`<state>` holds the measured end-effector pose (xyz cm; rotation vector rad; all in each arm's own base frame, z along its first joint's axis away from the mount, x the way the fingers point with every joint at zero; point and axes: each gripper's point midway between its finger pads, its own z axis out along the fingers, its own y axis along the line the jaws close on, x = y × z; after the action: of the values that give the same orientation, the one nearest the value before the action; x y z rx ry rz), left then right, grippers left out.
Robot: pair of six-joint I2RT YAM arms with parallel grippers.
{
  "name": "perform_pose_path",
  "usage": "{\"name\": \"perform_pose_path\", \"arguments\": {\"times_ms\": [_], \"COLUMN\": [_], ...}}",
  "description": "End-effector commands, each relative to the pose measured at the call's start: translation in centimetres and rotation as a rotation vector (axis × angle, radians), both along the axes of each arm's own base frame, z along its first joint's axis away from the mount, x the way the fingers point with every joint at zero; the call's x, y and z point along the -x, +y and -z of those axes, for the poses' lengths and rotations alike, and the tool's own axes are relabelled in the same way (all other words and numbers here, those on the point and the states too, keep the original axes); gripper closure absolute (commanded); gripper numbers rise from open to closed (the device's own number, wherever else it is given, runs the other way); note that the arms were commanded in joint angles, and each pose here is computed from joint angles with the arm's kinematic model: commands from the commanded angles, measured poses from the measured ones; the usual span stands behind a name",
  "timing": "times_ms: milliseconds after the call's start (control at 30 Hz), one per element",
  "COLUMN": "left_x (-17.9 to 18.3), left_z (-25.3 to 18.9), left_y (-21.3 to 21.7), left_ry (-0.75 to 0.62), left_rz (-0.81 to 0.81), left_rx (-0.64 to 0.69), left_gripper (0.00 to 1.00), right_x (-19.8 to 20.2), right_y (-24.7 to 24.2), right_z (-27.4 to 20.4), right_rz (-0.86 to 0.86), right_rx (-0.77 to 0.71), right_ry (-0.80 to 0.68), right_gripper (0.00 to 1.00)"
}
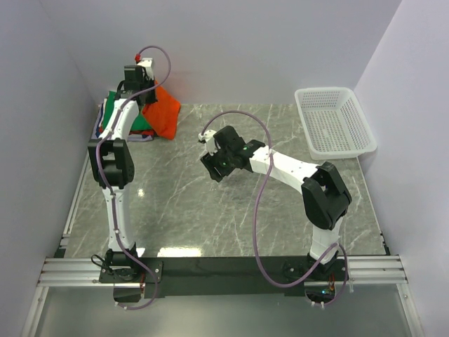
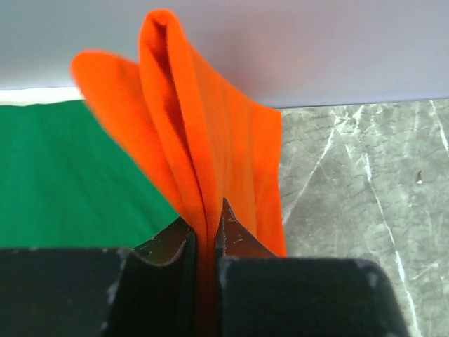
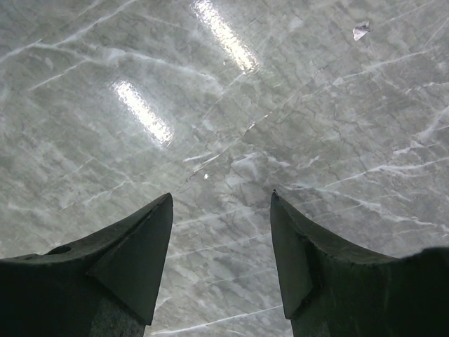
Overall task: Fold and stack the t-shirts
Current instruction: Neatly place the folded tshirt to the corner
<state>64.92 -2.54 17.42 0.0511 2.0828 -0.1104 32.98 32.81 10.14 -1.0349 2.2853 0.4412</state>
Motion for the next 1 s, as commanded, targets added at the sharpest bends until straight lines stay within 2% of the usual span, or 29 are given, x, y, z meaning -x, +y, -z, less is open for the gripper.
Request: {"name": "perform_pose_path", "arguments": {"times_ms": [0,433,967], "left_x": [-0.3,1.6,2.4], "left_z": [-7.0,-12.5,-15.4], "left_y": [0.9,-1.6,-2.2], "left_ry": [-0.144,-0.221,-0.25], "left_rz": [-0.014,0.032,0.032], "left_rx": [-0.03,0.029,0.055], "left_gripper": [1.0,1.0,1.0], "right_x": [-0.2,-0.3,-0.4], "right_y": [-0.1,0.1,0.1], "right_z": [-2.2,-2.4,-2.7], "right_rz": [0.003,0.004,0.005], "right_rx": [-0.043,-0.048,-0.052], "right_ry": [-0.039,-0.033,-0.042], "right_gripper": [0.36,0.37,0.37]}}
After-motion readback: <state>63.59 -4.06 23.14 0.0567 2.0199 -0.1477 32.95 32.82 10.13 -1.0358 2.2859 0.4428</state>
